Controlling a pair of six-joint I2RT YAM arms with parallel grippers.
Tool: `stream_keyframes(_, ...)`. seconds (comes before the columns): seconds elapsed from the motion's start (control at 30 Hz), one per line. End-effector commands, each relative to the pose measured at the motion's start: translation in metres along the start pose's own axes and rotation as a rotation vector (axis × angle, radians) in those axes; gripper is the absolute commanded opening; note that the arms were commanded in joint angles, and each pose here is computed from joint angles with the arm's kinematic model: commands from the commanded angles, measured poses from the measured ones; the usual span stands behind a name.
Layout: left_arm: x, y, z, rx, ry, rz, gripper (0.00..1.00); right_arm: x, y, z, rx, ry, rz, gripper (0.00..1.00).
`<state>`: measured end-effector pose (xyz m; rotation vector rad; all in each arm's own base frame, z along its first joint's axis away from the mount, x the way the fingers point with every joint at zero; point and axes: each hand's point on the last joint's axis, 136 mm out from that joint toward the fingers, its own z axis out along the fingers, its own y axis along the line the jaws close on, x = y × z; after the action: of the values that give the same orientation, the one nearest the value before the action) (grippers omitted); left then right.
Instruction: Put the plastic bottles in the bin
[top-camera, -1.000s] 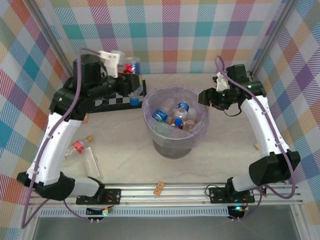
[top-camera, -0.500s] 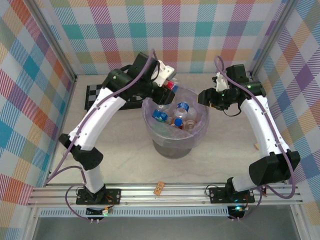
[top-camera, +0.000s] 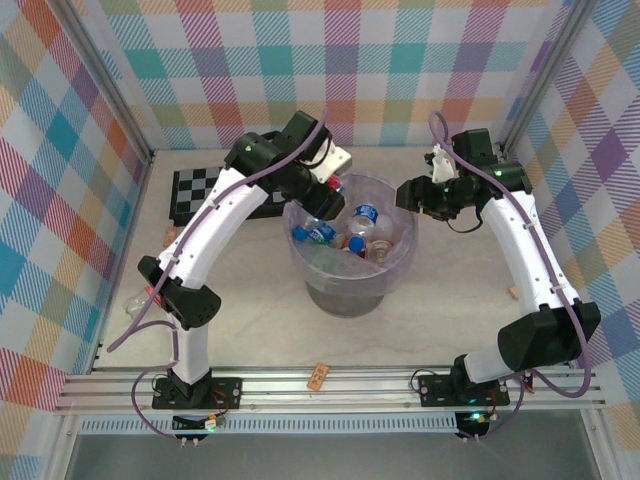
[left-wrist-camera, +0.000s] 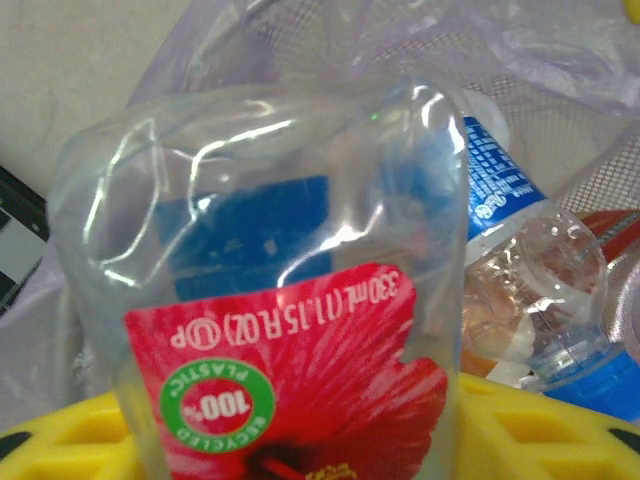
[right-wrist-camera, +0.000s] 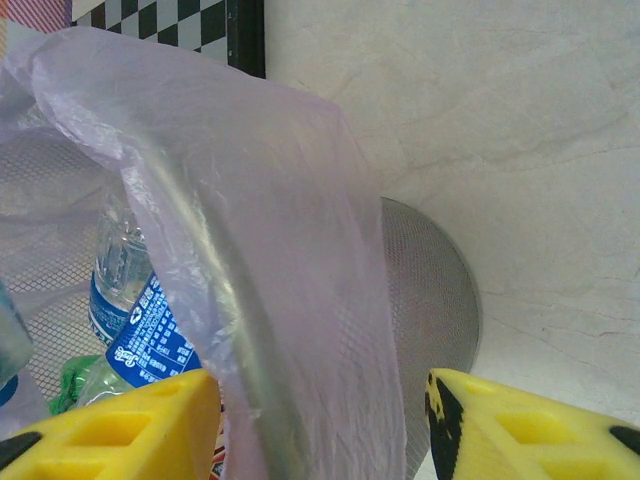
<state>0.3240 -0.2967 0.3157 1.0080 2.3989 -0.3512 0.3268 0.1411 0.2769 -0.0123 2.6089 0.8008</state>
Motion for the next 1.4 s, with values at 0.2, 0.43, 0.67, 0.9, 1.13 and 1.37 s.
stream_keyframes(0.2,-0.029,-0.004,-0.032,-0.001,-0.159,0.012,0.71,-0.001,0.009,-0.010,-0.017,-0.021,-0.024,0.57)
stream_keyframes(0.43,-0.033,0.000,-0.011,-0.014,-0.150,-0.018,0.52,-0.001,0.009,-0.008,-0.021,-0.017,-0.019,0.57)
stream_keyframes(0.67,-0.017,0.000,0.023,-0.002,-0.085,-0.061,0.37,-0.001,0.009,-0.008,-0.022,-0.017,-0.017,0.57)
stream_keyframes(0.9,0.010,0.003,0.035,-0.021,-0.062,-0.089,0.34,-0.002,0.009,-0.007,-0.021,-0.016,-0.017,0.57)
stream_keyframes(1.13,-0.012,0.001,0.011,-0.012,-0.161,-0.095,0.43,-0.004,0.013,-0.008,-0.037,-0.021,-0.013,0.57)
stream_keyframes(1.37,-0.035,-0.005,-0.018,0.017,-0.261,-0.100,0.52,-0.006,0.018,-0.013,-0.051,-0.037,-0.020,0.60)
